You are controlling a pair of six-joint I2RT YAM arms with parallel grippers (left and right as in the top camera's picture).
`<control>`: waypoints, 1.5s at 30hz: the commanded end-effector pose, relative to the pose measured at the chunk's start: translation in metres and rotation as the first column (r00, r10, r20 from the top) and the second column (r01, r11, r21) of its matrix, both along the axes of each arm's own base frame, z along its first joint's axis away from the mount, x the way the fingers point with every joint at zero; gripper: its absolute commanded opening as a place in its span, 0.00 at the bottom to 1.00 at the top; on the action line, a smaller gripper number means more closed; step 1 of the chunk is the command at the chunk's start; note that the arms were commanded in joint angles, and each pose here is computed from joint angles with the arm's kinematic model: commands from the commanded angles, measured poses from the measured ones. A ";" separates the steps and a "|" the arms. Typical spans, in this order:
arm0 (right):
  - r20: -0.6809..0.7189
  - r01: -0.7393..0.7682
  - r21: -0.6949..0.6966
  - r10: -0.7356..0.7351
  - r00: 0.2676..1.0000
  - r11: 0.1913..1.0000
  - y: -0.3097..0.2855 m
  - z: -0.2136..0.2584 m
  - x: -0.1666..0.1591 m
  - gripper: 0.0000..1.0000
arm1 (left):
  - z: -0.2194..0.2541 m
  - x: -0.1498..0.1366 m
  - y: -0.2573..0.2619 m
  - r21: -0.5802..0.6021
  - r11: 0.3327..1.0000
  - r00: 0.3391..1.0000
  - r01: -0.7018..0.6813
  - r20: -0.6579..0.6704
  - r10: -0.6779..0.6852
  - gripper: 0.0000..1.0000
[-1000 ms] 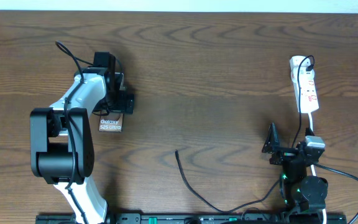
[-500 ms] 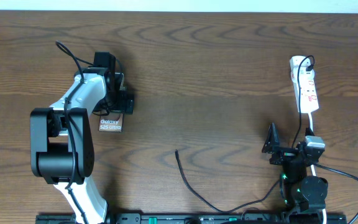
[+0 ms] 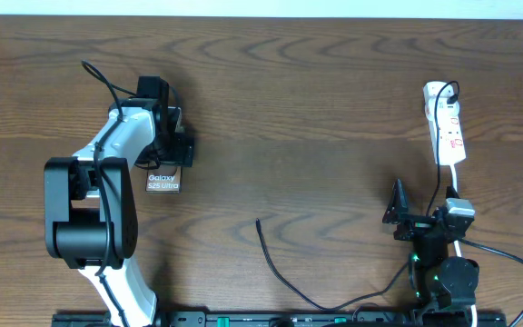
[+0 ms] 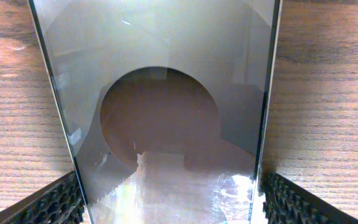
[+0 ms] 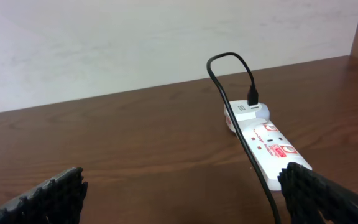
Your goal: Plug charger to phone and switch on socket
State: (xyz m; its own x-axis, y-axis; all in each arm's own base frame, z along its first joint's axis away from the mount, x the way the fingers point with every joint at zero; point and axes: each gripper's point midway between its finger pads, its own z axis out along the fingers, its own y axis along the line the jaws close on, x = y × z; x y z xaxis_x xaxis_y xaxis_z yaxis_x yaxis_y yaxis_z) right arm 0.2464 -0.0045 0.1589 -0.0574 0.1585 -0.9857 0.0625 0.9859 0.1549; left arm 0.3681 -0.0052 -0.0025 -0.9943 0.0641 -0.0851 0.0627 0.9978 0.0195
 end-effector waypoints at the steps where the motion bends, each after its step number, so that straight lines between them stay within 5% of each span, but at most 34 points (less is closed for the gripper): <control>1: 0.001 0.005 -0.015 -0.005 1.000 1.000 -0.001 0.000 0.000 0.99 | -0.018 -0.012 0.008 0.034 0.999 0.998 0.008 -0.067 -0.006 0.87; 45: 0.001 0.005 -0.015 -0.005 1.000 1.000 -0.001 0.000 0.000 0.99 | -0.018 -0.012 0.008 0.034 0.999 0.998 0.007 -0.066 -0.005 0.80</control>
State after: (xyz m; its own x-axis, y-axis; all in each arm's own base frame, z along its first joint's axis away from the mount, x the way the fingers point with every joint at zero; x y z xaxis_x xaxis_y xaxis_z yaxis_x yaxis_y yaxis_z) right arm 0.2464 -0.0045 0.1589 -0.0574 0.1585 -0.9857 0.0625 0.9859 0.1549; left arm 0.3675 -0.0050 -0.0025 -0.9945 0.0637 -0.0828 0.0623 0.9979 0.0198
